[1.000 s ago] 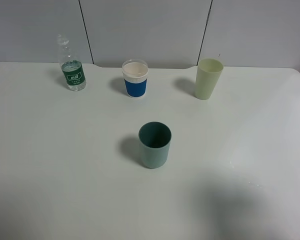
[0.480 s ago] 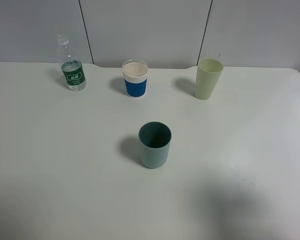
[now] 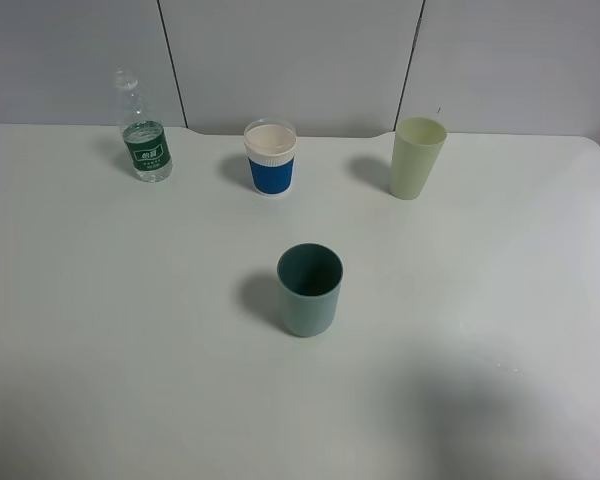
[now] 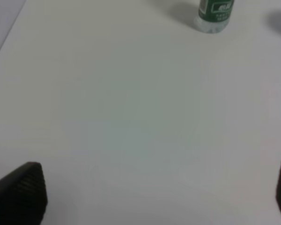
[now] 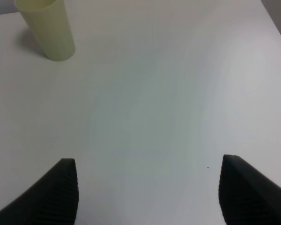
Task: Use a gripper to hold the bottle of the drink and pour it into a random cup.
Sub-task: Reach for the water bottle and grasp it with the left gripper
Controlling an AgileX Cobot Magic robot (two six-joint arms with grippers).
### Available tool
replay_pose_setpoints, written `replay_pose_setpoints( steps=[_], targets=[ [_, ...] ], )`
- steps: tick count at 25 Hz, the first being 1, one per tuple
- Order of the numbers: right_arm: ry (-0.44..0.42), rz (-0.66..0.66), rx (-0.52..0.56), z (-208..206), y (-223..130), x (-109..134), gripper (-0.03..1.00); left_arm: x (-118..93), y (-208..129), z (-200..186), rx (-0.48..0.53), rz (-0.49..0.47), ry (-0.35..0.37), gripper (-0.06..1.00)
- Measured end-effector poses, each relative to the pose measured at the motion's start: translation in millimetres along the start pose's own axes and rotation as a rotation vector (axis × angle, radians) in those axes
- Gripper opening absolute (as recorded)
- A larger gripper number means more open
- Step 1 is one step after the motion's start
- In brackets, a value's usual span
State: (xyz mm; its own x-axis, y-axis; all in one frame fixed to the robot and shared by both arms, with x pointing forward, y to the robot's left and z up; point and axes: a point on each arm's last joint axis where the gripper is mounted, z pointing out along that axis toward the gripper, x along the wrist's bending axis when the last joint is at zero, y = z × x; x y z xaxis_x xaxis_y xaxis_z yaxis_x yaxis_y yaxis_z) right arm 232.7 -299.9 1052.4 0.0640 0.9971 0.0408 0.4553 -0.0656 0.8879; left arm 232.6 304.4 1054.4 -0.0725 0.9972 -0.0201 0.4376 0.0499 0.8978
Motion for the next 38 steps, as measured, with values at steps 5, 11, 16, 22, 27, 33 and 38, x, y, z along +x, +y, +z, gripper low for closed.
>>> replay_pose_setpoints(
  steps=[5,11,16,22,27,33,38],
  targets=[
    [0.0,0.0,0.0,0.0,0.0,0.0,0.63,0.0,0.0,0.0,0.0,0.0,0.0,1.0],
    [0.0,0.0,0.0,0.0,0.0,0.0,0.63,0.0,0.0,0.0,0.0,0.0,0.0,1.0],
    [0.0,0.0,0.0,0.0,0.0,0.0,0.63,0.0,0.0,0.0,0.0,0.0,0.0,1.0],
    [0.0,0.0,0.0,0.0,0.0,0.0,0.63,0.0,0.0,0.0,0.0,0.0,0.0,1.0],
    [0.0,0.0,0.0,0.0,0.0,0.0,0.63,0.0,0.0,0.0,0.0,0.0,0.0,1.0],
    [0.0,0.0,0.0,0.0,0.0,0.0,0.63,0.0,0.0,0.0,0.0,0.0,0.0,1.0],
    [0.0,0.0,0.0,0.0,0.0,0.0,0.63,0.0,0.0,0.0,0.0,0.0,0.0,1.0]
  ],
)
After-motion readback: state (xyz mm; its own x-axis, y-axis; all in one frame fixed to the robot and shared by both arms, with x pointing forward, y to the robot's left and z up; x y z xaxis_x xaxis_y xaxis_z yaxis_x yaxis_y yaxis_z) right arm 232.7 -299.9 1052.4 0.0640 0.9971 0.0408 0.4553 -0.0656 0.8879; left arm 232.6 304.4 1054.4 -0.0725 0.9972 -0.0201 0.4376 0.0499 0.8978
